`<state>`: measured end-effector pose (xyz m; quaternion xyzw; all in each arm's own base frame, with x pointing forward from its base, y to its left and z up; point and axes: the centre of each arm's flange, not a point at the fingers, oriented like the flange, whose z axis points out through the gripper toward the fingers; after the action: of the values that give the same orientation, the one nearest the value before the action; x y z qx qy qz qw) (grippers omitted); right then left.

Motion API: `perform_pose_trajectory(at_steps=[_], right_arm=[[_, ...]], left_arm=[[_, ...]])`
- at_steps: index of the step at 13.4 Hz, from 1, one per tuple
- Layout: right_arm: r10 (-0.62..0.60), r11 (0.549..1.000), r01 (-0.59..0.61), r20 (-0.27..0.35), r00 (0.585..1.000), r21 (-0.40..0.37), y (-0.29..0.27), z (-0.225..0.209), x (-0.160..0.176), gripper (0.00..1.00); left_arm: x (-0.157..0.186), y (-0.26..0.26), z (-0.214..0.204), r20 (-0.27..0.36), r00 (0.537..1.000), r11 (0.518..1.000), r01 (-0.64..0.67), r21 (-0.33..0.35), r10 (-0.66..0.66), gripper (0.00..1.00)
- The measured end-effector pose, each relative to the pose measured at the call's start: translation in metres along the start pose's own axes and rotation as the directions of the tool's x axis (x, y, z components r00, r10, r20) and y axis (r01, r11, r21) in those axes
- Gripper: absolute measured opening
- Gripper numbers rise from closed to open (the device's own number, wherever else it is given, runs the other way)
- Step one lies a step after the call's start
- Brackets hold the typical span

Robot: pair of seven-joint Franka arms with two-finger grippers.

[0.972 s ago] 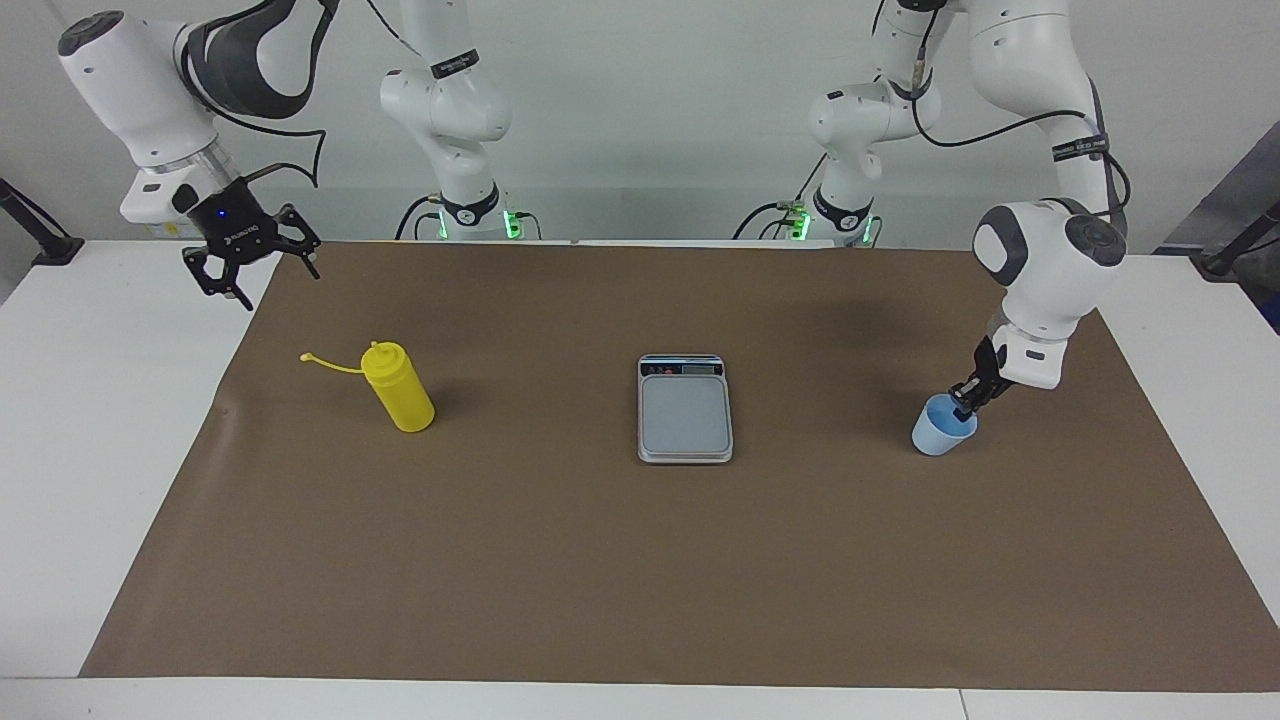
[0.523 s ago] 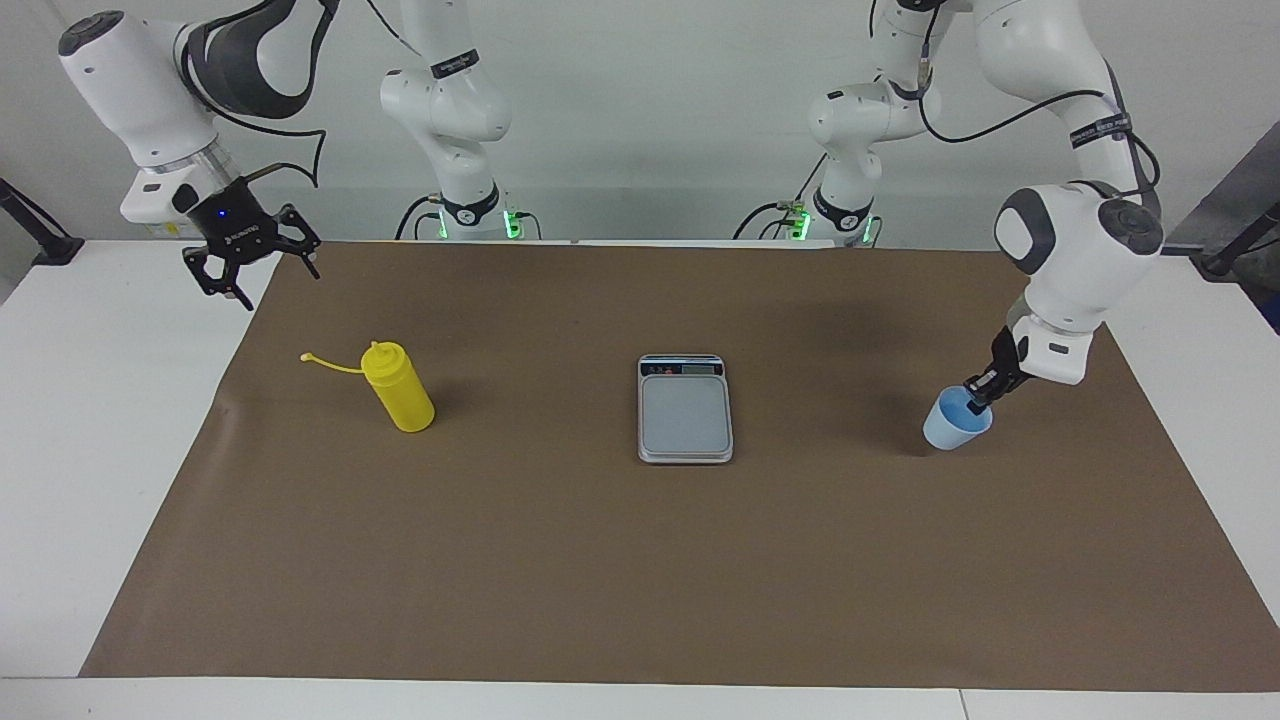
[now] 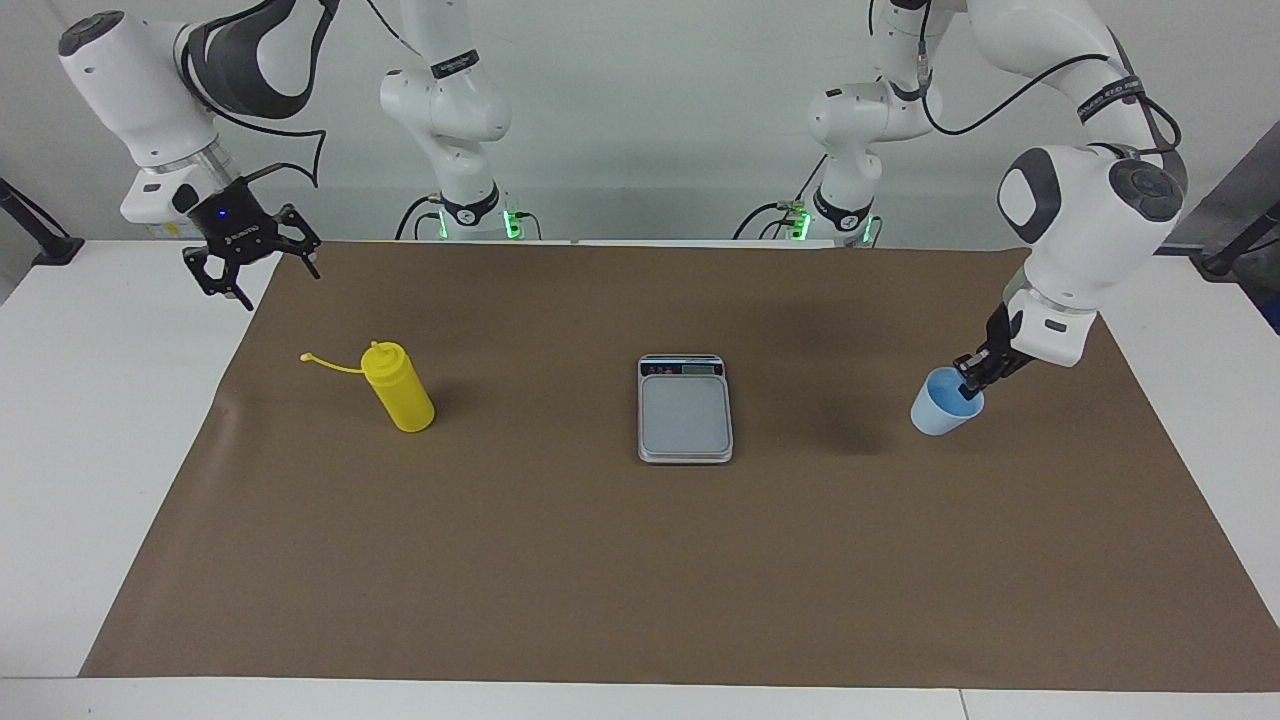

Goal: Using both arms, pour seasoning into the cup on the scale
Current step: 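Grasp the light blue cup with the left gripper, then carry the blue cup with the left gripper over the scale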

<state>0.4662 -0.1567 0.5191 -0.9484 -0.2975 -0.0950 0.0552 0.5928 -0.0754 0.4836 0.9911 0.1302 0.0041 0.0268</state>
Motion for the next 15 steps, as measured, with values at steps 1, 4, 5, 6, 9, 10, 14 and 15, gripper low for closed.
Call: perform_pose_trajectory(at_steps=[1,4,5,6,9,10,14,15], right_arm=[[0.0,1.0,0.0,0.0,1.0,0.0,0.0,0.0,0.0,1.0],[0.0,1.0,0.0,0.0,1.0,0.0,0.0,0.0,0.0,1.0],[0.0,1.0,0.0,0.0,1.0,0.0,0.0,0.0,0.0,1.0],[0.0,1.0,0.0,0.0,1.0,0.0,0.0,0.0,0.0,1.0],[0.0,1.0,0.0,0.0,1.0,0.0,0.0,0.0,0.0,1.0],[0.0,1.0,0.0,0.0,1.0,0.0,0.0,0.0,0.0,1.0],[0.0,1.0,0.0,0.0,1.0,0.0,0.0,0.0,0.0,1.0],[0.0,1.0,0.0,0.0,1.0,0.0,0.0,0.0,0.0,1.0]], left_arm=[[-0.005,0.013,-0.003,0.002,1.0,1.0,0.001,0.0,-0.001,0.03],[-0.027,0.06,-0.008,0.005,1.0,1.0,0.019,-0.004,-0.019,0.03],[-0.036,0.076,-0.007,0.007,1.0,1.0,0.03,-0.006,-0.03,0.03],[-0.045,0.091,-0.007,0.008,0.999,0.999,0.043,-0.007,-0.043,0.03],[-0.08,0.145,-0.007,-0.003,0.997,0.996,0.081,-0.023,-0.081,0.03],[-0.09,0.163,-0.008,-0.021,0.997,0.996,0.08,-0.043,-0.081,0.03],[-0.119,0.214,-0.001,-0.071,0.996,0.993,0.04,-0.113,-0.048,0.03],[-0.122,0.22,0.002,-0.073,0.997,0.993,0.031,-0.118,-0.04,0.03]])
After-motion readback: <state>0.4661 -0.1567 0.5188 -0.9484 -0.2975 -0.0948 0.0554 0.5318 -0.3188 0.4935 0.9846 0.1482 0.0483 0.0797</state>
